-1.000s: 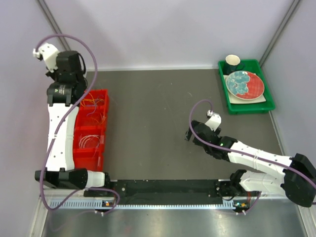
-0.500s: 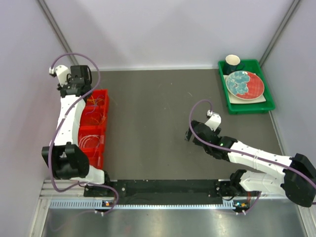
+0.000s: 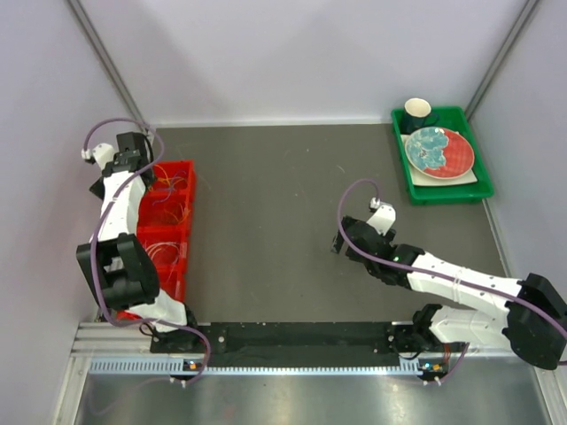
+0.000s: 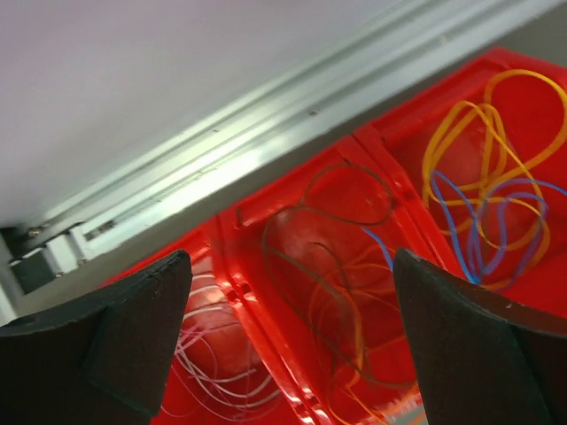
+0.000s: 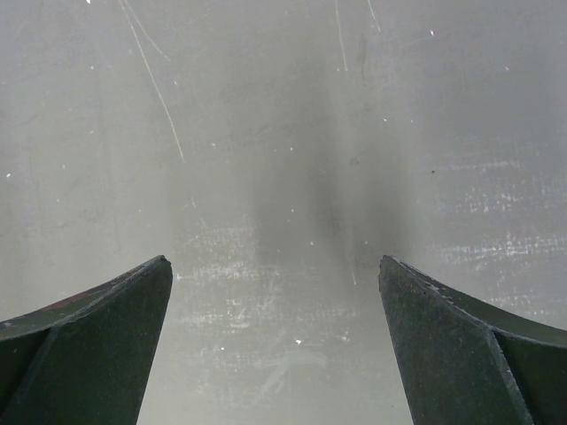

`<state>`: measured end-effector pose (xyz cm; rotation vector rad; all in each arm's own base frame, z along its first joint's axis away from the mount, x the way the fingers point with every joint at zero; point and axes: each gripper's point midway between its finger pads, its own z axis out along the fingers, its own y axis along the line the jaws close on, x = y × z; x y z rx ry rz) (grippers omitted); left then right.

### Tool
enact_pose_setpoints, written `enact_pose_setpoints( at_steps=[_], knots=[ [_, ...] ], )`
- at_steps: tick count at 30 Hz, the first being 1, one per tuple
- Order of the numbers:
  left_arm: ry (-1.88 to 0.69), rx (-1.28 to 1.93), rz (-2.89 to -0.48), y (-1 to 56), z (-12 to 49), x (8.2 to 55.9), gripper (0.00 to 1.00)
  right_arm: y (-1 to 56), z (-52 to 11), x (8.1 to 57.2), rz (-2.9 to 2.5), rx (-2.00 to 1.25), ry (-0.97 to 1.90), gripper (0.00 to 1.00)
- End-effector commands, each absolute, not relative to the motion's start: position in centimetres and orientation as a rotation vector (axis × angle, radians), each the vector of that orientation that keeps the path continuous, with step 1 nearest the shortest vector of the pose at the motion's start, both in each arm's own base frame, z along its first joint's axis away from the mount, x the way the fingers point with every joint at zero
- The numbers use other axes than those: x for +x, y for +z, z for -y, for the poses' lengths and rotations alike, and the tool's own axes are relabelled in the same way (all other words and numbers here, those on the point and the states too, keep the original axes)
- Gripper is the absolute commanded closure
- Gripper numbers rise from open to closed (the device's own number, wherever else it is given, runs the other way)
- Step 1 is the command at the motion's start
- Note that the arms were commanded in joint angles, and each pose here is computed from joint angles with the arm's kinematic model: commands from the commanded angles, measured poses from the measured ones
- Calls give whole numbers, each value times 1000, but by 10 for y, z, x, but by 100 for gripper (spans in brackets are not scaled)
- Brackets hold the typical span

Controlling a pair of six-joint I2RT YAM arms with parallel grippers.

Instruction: Untangle the cables

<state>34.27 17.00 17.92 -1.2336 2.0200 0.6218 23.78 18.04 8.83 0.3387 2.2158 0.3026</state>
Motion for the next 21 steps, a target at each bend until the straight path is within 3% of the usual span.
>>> enact_pose_setpoints(
  at_steps=[1, 21],
  knots=[
    [411, -1178, -1952, 211, -154, 368, 1, 111, -192, 251, -2171, 355, 356, 1],
    [126, -820, -1924, 271, -64, 373, 1, 110, -195, 251, -2189, 340, 345, 1]
  ],
)
